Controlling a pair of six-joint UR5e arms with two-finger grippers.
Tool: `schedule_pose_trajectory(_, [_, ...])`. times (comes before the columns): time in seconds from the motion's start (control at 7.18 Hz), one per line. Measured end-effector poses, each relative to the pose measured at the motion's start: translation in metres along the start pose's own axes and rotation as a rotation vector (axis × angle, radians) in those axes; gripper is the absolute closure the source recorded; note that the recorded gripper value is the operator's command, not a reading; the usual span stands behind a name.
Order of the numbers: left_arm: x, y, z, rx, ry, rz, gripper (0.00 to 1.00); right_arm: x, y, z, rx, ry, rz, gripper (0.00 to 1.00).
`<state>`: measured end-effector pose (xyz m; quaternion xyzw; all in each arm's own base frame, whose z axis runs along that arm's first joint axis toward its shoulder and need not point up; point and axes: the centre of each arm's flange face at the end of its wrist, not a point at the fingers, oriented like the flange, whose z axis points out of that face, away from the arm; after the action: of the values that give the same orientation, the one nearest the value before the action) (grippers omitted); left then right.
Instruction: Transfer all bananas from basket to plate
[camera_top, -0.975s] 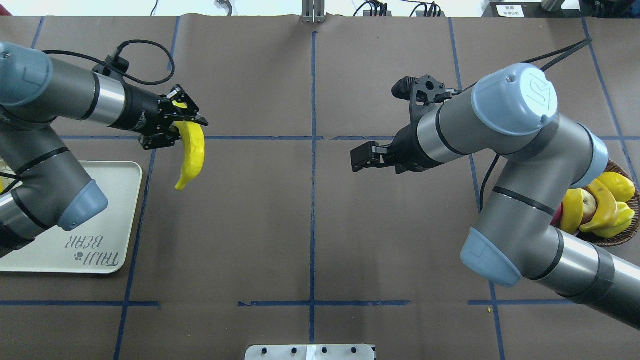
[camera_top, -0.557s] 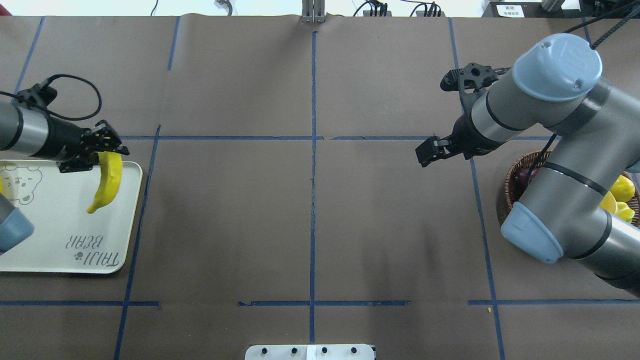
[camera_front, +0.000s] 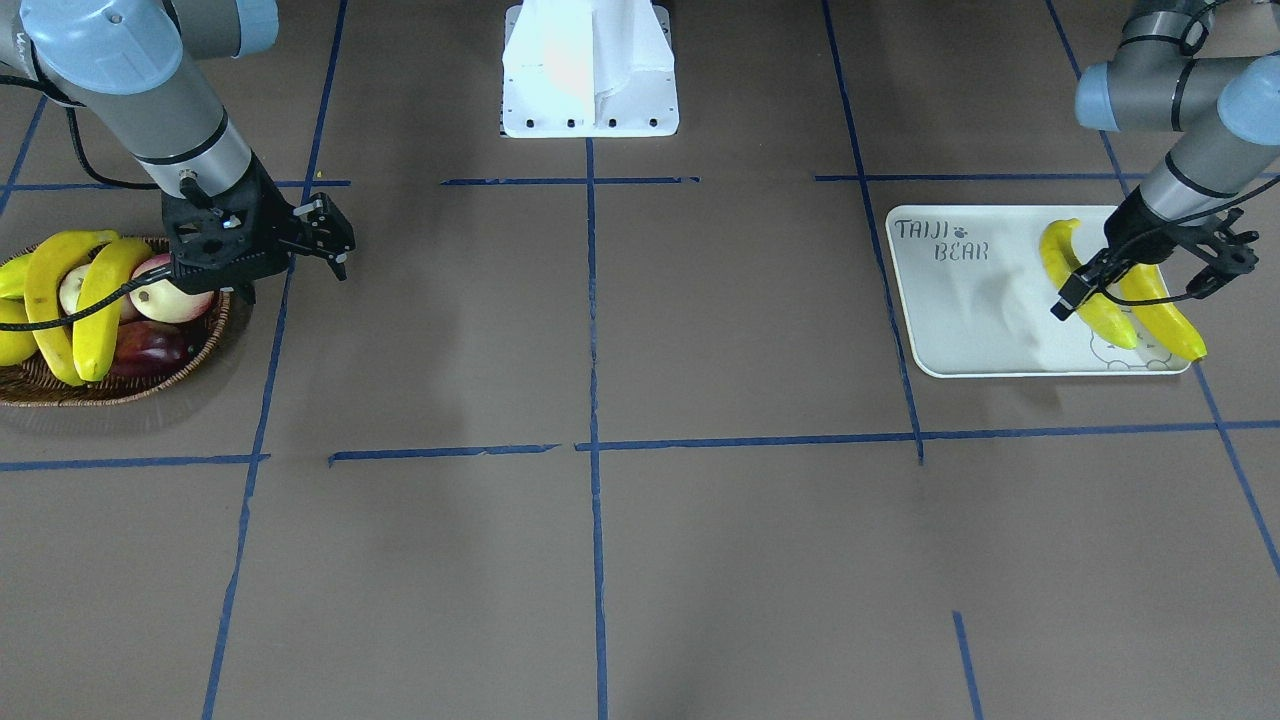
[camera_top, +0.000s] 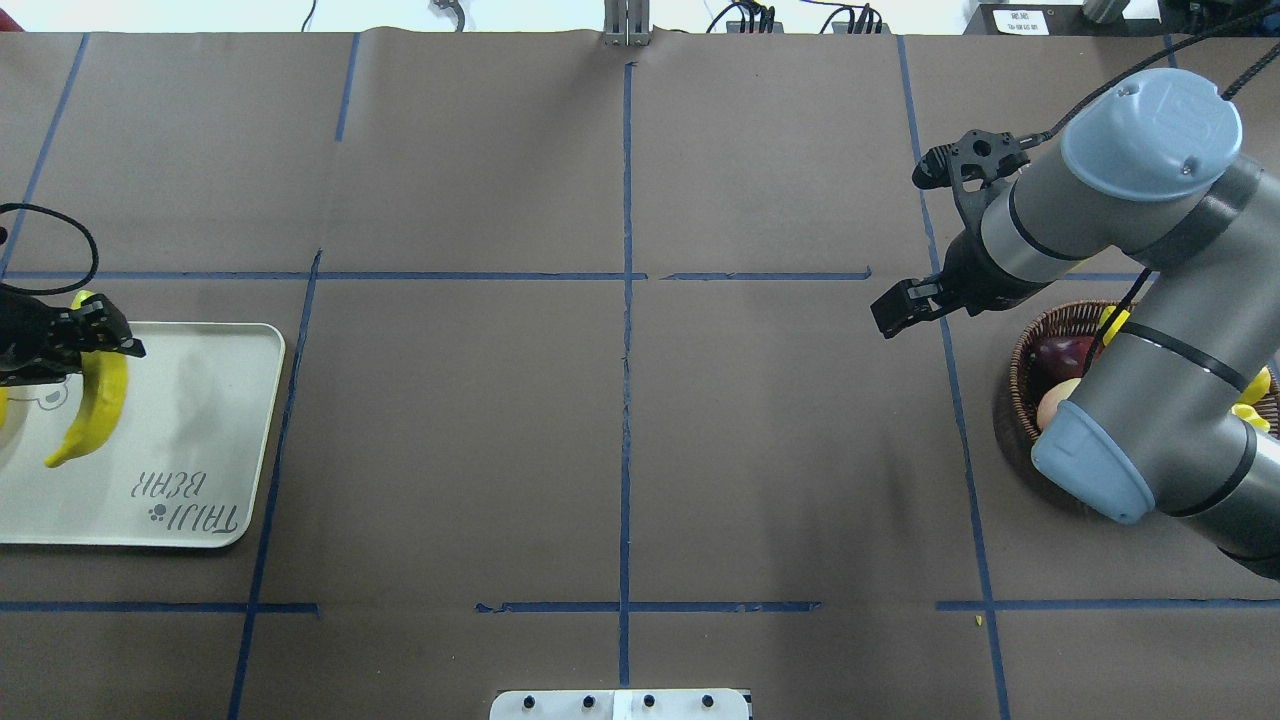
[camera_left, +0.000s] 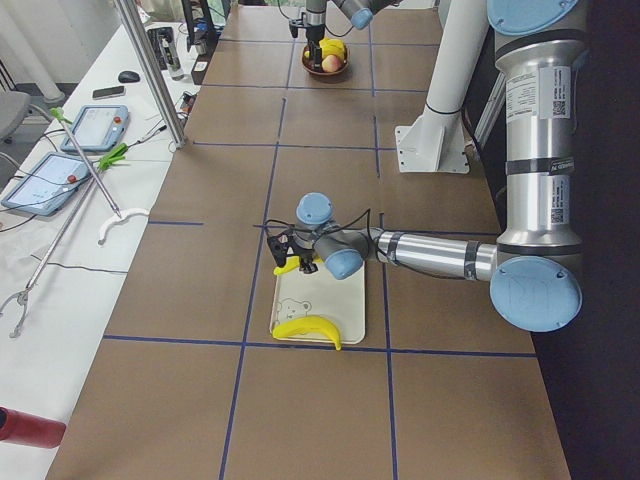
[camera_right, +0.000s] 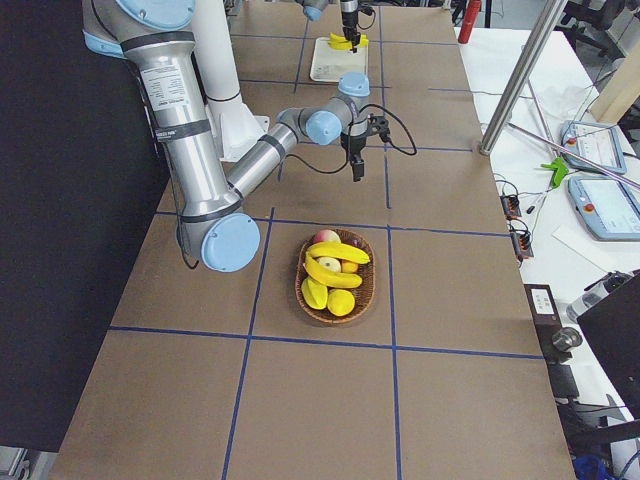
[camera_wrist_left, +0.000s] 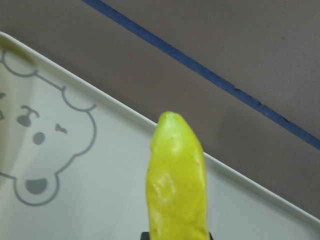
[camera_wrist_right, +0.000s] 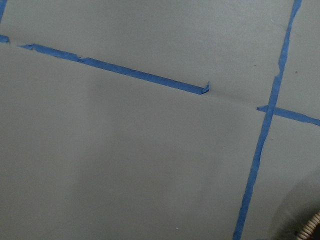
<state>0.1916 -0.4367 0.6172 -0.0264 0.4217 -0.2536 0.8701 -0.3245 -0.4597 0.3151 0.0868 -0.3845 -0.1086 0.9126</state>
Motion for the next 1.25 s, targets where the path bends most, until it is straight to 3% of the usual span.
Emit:
schedule_pose_trajectory(0.14, [-0.018,-0.009,0.007,0.009,-0.029,0.014,0.71,0.000,0.000,0.001,0.000,0.002,0.000,0.00])
schedule_pose_trajectory(0.28, [-0.032,-0.018,0.010,0.028,-0.052,0.033,0.01,0.001,0.000,0.002,-0.001,0.003,0.000,0.00])
schedule_pose_trajectory(0.56, [-0.047,-0.038,0.002,0.068,-0.069,0.118,0.00,0.002,-0.001,0.001,-0.001,0.002,0.001,0.00])
schedule_pose_trajectory(0.7, [-0.051,-0.051,-0.014,0.059,-0.042,0.145,0.00,0.008,0.000,0.000,-0.001,0.005,0.007,0.00])
schedule_pose_trajectory(0.98, [-0.030,-0.062,-0.049,0.001,0.068,0.176,0.00,0.055,0.006,-0.003,-0.014,0.035,-0.014,0.00])
schedule_pose_trajectory(1.25, [0.011,-0.060,-0.077,0.010,0.149,0.227,0.00,0.142,0.042,-0.012,-0.053,0.079,-0.062,0.02])
